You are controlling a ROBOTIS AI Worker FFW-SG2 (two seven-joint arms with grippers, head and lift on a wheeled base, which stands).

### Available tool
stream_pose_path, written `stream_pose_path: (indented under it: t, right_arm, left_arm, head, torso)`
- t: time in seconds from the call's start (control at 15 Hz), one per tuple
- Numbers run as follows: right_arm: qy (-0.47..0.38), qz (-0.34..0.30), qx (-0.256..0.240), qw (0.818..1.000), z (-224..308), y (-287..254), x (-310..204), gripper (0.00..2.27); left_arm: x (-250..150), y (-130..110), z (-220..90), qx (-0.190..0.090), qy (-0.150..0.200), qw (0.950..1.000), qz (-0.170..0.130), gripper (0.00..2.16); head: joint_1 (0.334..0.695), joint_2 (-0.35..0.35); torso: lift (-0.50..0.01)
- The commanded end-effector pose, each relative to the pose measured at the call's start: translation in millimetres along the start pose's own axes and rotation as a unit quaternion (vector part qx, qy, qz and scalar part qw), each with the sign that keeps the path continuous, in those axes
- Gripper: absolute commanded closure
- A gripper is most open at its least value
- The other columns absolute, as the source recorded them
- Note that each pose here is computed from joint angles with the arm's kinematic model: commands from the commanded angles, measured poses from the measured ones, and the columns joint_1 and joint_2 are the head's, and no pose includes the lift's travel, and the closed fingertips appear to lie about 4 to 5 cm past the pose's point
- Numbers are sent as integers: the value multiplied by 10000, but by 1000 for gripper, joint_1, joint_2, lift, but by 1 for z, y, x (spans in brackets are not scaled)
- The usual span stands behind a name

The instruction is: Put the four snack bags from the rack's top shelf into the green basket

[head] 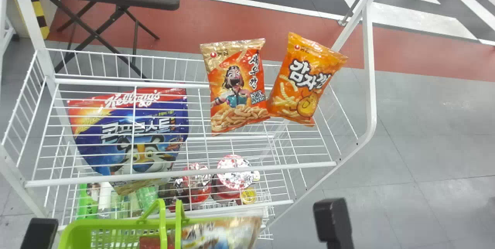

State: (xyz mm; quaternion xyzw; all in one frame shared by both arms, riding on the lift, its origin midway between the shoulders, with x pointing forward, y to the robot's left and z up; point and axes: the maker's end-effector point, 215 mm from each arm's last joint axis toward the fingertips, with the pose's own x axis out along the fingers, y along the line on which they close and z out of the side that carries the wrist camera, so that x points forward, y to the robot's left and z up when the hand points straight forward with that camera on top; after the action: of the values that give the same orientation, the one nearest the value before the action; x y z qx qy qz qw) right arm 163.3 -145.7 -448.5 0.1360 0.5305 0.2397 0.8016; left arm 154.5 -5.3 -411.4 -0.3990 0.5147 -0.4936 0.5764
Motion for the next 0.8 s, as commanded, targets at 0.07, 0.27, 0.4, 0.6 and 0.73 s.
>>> stream_pose_path:
  t: [0.07, 0.27, 0.4, 0.6, 0.73]
  right_arm:
    - [242, 417, 18, 9988, -17, 27, 31, 1953]
    - [-347, 525, -350, 9974, 17, 48, 57, 1953]
    - [-155, 735, -367, 9965, 8, 66, 78, 1953]
    - [94, 956, -398, 9946, -9, 85, 91, 1851]
    - [56, 767, -523, 9957, -6, 74, 90, 144]
  left_arm:
    - [2, -3, -3, 10, 33, 10000, -25, 2145]
    - [10, -5, -8, 37, 138, 9999, -26, 2145]
    - [12, -7, -10, 51, 166, 9998, -36, 2145]
    - [11, -5, -9, 59, 164, 9998, -4, 2145]
    - [11, -5, -7, 73, 155, 9999, 10, 2145]
  head:
    - [695, -350]
    - [695, -350]
    - [695, -350]
    - [695, -298]
    - [695, -220]
  torso:
    - [0]
    - [0]
    - [0]
    - [0]
    - [0]
